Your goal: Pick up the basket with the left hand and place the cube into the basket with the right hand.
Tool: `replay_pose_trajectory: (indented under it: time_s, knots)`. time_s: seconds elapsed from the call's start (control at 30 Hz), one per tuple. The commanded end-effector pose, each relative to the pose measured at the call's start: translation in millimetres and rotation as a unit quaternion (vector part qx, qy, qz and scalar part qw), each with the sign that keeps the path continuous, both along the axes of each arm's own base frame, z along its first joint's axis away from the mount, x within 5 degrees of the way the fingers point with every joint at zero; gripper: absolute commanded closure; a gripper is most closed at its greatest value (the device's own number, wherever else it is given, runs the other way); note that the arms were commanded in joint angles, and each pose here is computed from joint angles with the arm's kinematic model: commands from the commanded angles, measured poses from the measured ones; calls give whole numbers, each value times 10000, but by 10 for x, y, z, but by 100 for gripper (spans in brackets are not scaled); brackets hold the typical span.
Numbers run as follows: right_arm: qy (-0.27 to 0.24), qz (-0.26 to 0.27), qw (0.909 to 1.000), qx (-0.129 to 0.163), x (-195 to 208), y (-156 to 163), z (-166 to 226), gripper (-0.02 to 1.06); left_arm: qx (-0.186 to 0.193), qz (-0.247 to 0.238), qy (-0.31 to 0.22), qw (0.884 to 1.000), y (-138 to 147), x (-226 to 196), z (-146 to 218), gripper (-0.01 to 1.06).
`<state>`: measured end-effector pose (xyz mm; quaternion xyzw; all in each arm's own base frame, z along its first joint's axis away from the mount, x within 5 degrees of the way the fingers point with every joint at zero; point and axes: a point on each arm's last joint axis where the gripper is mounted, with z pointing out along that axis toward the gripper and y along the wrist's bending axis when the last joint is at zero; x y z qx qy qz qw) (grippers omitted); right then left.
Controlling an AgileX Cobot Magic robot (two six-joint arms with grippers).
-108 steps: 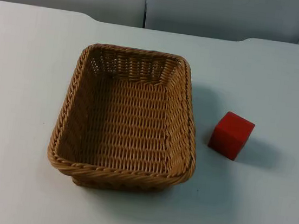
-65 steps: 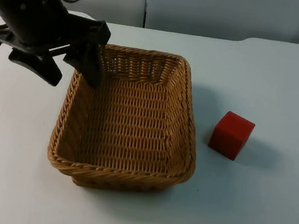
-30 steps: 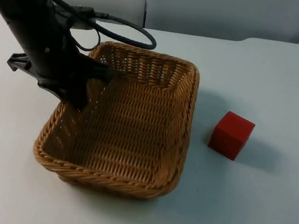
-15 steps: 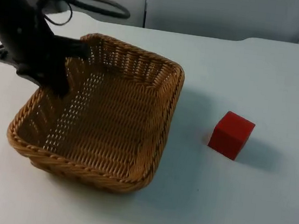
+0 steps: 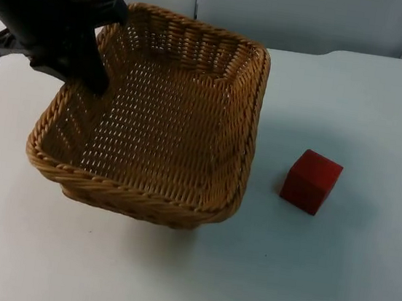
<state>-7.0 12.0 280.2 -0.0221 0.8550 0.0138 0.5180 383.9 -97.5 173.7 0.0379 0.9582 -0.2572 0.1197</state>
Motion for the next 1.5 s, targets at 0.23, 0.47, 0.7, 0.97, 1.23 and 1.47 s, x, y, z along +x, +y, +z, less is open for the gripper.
replay_pose_trajectory:
  time_s: [0.23,0.47,0.7,0.97,1.23,1.47]
  knots:
    - [-36,5,10000,-8,4,-4,-8,105,-233,110,-9,9997,-31,-4,75,105]
    - [-36,5,10000,-8,4,-4,-8,105,-227,123,-28,9997,-30,0,75,105]
    - [-36,5,10000,-8,4,-4,-8,105,-177,235,-185,9994,-17,34,77,105]
    - [-36,5,10000,-8,4,-4,-8,105,-104,401,-420,9983,3,84,83,105]
    - [-36,5,10000,-8,4,-4,-8,105,-30,568,-655,9962,25,133,90,105]
    - [-30,-56,10000,20,4,-12,-8,105,32,707,-851,9939,45,173,99,105]
